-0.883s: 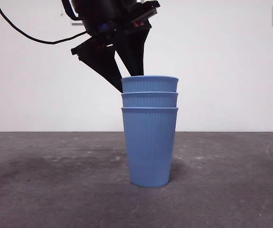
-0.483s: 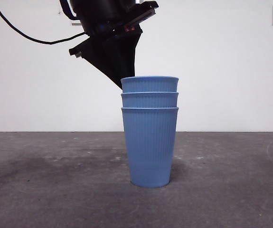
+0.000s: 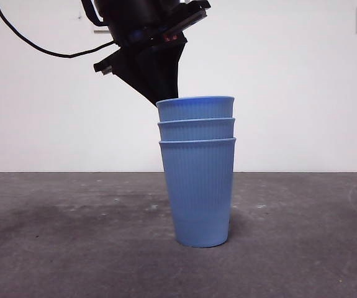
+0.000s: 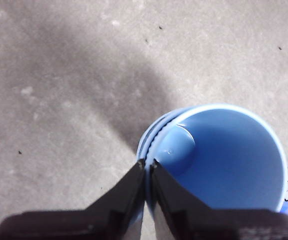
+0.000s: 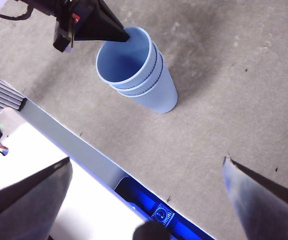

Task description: Pick up the cup on the top,put the cup on the left,pick up the cup in the middle,put the cup on the right

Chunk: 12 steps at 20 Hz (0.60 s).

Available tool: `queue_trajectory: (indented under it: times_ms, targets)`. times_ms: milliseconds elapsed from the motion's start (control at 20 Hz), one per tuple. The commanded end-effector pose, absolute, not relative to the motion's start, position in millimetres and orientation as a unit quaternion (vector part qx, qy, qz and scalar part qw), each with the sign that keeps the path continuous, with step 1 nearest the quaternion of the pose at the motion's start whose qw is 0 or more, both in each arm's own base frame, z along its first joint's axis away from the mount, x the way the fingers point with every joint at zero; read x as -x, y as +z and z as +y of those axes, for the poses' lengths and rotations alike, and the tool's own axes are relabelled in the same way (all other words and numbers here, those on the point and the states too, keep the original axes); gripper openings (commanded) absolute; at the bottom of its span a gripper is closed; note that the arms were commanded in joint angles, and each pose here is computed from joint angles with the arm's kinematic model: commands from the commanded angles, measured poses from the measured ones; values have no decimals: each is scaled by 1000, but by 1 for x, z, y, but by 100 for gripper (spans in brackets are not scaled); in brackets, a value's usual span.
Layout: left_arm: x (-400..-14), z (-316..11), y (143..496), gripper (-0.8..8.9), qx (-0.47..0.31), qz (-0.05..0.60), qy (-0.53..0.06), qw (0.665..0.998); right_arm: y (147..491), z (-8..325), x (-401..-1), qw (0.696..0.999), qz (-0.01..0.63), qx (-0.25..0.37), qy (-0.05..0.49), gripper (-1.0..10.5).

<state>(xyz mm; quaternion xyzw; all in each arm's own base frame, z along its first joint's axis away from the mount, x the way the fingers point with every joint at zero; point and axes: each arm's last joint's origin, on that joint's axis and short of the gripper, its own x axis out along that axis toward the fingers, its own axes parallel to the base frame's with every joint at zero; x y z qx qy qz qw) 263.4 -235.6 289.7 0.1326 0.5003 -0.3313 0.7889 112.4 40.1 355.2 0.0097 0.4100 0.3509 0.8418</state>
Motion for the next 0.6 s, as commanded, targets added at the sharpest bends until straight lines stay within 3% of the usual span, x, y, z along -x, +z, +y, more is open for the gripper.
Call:
queue_trajectory:
  times_ms: [50,600]
  targets:
    - [-265,-238,290,-8,-129,495,-333,792,356,41,-113,843,408,-11,351,502]
    - [-259,-233,345,-8,-144,487,-343,790,356,41,-113,843,407,-11,352,502]
